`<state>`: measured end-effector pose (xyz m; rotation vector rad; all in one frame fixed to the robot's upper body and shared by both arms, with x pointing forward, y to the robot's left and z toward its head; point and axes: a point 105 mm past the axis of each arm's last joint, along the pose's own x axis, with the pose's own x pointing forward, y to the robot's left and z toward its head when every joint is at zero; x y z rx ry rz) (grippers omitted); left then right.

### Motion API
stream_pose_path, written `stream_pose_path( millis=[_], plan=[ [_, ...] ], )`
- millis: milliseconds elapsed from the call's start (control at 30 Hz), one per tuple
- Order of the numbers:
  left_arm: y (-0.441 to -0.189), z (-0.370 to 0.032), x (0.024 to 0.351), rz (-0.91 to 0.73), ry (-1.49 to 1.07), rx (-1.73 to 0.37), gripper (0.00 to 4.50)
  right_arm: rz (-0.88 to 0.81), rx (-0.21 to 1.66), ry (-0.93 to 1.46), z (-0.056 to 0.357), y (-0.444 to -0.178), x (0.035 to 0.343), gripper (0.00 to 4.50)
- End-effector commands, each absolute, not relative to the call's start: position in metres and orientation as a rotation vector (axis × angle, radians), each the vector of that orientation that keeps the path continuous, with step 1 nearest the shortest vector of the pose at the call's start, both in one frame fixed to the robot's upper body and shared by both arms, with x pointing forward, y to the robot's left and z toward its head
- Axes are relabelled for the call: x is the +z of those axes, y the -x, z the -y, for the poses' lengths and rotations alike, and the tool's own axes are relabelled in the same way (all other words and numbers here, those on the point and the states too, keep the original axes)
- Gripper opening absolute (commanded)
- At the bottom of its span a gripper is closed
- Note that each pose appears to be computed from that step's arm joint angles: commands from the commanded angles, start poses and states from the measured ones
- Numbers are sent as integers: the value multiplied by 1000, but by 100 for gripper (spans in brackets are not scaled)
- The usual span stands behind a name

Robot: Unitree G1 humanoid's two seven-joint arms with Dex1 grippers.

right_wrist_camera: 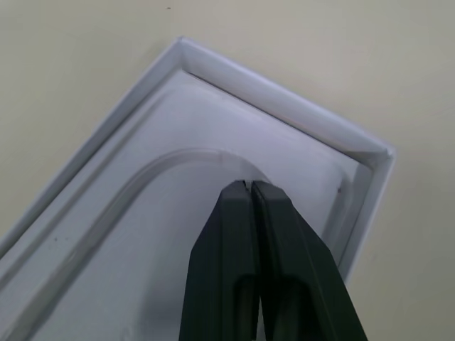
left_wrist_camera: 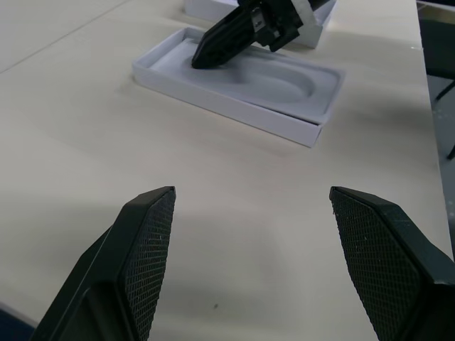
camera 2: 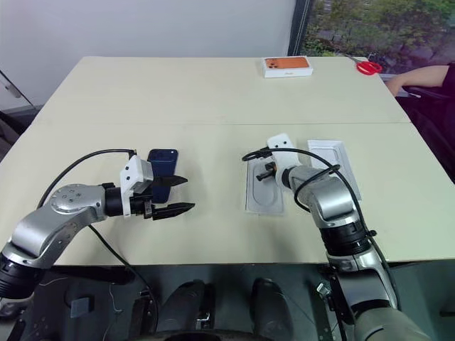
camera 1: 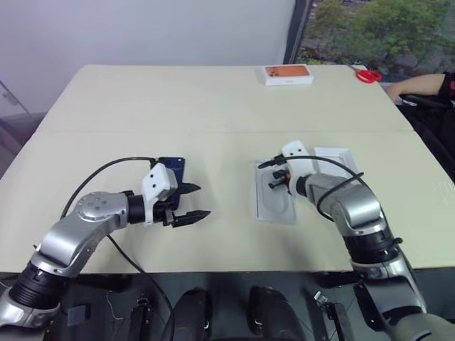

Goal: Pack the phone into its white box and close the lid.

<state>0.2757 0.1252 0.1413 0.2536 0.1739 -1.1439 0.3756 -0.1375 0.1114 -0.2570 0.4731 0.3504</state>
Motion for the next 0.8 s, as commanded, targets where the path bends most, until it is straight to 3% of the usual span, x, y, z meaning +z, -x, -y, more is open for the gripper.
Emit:
stream_pose_path(
  millis=[33,333,467,600,700,800],
  plan=[
    [-271,-123,152,-130,-258,-1151,367,-438,289,295,144,-386,115,14],
    [-266,-121,150,-139,-248,-1149,367,-403,308,291,142,-387,124,14],
    [-275,-136,152,-145,-252,-1072,367,-355,460,339,140,-359,145,14],
    [-295,-170,164,-175,-110,-887,367,-279,606,355,114,-340,163,14],
    [-309,-206,163,-244,-19,-700,445,-255,696,330,81,-334,164,0],
    [-317,-239,161,-289,-8,-516,445,-255,778,321,46,-331,158,0]
  ],
)
